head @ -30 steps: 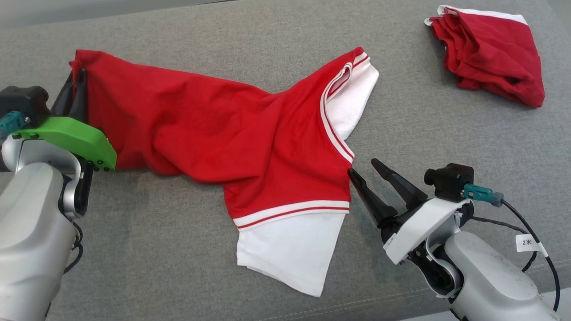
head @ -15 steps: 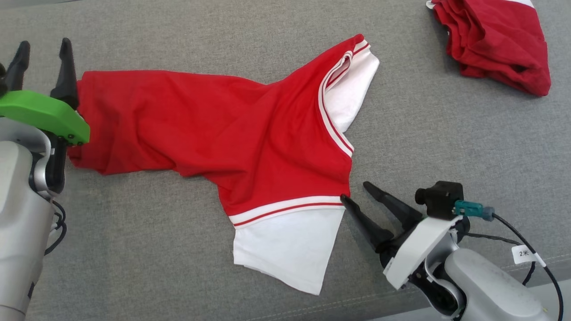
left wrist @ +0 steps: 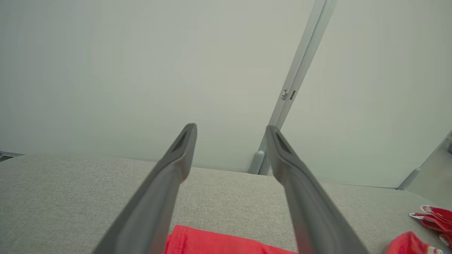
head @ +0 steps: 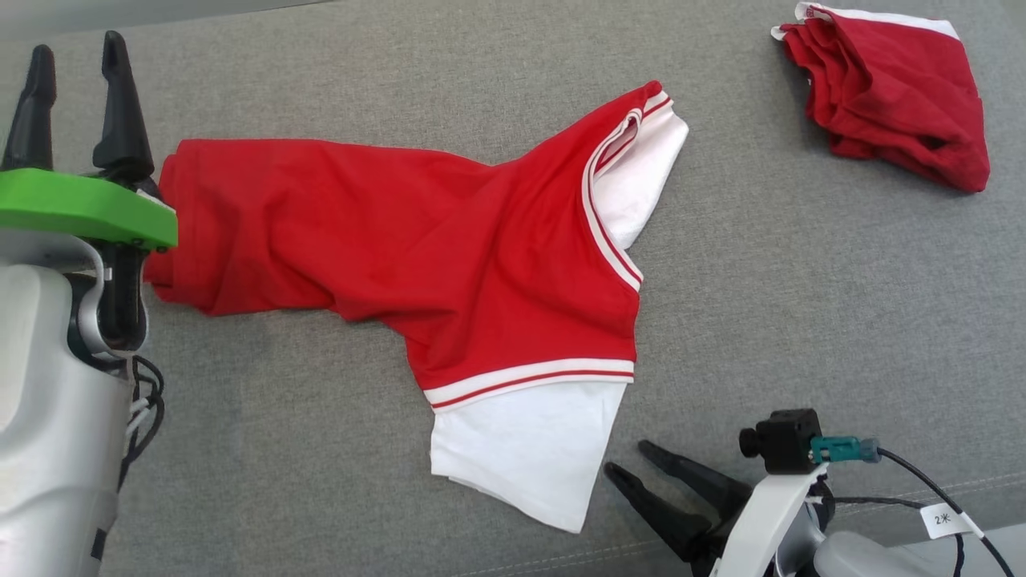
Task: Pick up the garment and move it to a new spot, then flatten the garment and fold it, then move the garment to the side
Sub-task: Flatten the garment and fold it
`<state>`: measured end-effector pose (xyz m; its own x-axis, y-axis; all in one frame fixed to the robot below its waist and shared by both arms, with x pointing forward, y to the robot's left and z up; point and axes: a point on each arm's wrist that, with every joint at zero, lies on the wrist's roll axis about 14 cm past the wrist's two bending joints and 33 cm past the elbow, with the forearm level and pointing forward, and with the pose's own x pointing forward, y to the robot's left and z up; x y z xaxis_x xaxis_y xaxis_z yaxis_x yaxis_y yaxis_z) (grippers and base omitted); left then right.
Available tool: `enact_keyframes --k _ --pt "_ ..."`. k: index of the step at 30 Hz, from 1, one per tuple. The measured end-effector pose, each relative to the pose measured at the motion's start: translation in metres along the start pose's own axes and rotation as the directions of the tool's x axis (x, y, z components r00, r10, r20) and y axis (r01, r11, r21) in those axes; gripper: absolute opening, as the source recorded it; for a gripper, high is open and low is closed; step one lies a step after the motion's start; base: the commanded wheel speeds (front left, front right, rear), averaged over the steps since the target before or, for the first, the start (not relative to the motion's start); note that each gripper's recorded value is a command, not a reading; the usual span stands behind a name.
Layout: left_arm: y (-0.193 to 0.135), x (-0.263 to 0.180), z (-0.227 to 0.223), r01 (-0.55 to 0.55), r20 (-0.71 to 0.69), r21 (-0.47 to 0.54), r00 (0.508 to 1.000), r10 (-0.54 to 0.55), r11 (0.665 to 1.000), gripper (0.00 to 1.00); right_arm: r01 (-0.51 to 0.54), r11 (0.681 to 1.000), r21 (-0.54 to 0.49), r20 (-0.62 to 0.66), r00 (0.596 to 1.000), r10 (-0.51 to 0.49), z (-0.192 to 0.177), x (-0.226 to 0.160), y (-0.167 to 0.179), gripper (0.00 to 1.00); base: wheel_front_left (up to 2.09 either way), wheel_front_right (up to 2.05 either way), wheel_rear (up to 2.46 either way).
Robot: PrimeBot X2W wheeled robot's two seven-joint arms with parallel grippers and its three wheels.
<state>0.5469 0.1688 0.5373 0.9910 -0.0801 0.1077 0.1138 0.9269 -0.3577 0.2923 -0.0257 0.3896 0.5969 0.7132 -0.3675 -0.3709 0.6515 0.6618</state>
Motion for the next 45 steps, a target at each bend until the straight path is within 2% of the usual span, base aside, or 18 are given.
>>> enact_keyframes --k 5,13,17,20,21,24,25,26,31,36,41,45 --pt "0.007 -0.020 0.011 -0.043 0.044 -0.050 0.998 0.045 0.998 1.00 -0.006 0.999 0.042 -0.035 0.999 0.008 -0.012 -0.002 0.004 1.00 0.00 0.00 0.00" --pt "0.019 -0.053 0.021 -0.090 0.078 -0.030 0.993 0.093 0.995 1.00 -0.035 0.999 0.031 -0.098 0.994 0.038 -0.025 0.006 0.010 1.00 0.00 0.00 0.00" --pt "0.023 -0.068 0.026 -0.107 0.093 -0.023 0.990 0.108 0.994 1.00 -0.033 0.999 0.017 -0.134 0.990 0.035 -0.031 0.010 0.006 0.88 0.00 0.00 0.00" --pt "0.026 -0.077 0.035 -0.118 0.115 -0.014 0.986 0.118 0.993 1.00 -0.047 0.999 -0.002 -0.157 0.986 0.046 -0.034 0.014 0.006 0.74 0.00 0.00 0.00" --pt "0.032 -0.084 0.040 -0.134 0.128 -0.005 0.983 0.134 0.991 1.00 -0.064 0.998 -0.013 -0.166 0.984 0.060 -0.033 0.019 0.009 0.49 0.00 0.00 0.00" --pt "0.041 -0.095 0.044 -0.162 0.139 0.005 0.977 0.160 0.987 1.00 -0.109 0.994 -0.026 -0.172 0.980 0.103 -0.032 0.029 0.023 0.33 0.00 0.00 0.00" --pt "0.044 -0.099 0.046 -0.172 0.144 0.009 0.975 0.169 0.985 1.00 -0.124 0.992 -0.031 -0.172 0.978 0.117 -0.031 0.032 0.028 0.21 0.00 0.00 0.00" --pt "0.047 -0.102 0.048 -0.182 0.149 0.010 0.973 0.178 0.983 1.00 -0.138 0.989 -0.042 -0.168 0.977 0.129 -0.029 0.034 0.032 0.01 0.00 0.00 0.00" --pt "0.054 -0.110 0.052 -0.206 0.162 0.014 0.966 0.201 0.978 1.00 -0.139 0.986 -0.097 -0.078 0.988 0.132 -0.002 0.039 0.030 0.00 0.00 0.00 0.00" --pt "0.055 -0.115 0.047 -0.215 0.157 0.001 0.965 0.213 0.977 1.00 -0.063 0.985 -0.162 0.117 0.990 0.083 0.061 0.033 0.006 0.00 0.00 0.00 0.00" --pt "0.052 -0.118 0.037 -0.212 0.136 -0.015 0.968 0.212 0.977 1.00 0.022 0.975 -0.222 0.352 0.934 0.059 0.137 0.011 -0.008 0.00 0.00 0.00 0.00" --pt "0.040 -0.122 0.017 -0.189 0.085 -0.042 0.978 0.192 0.981 1.00 0.074 0.960 -0.271 0.457 0.888 0.060 0.180 -0.011 -0.010 0.00 0.00 0.00 0.00"
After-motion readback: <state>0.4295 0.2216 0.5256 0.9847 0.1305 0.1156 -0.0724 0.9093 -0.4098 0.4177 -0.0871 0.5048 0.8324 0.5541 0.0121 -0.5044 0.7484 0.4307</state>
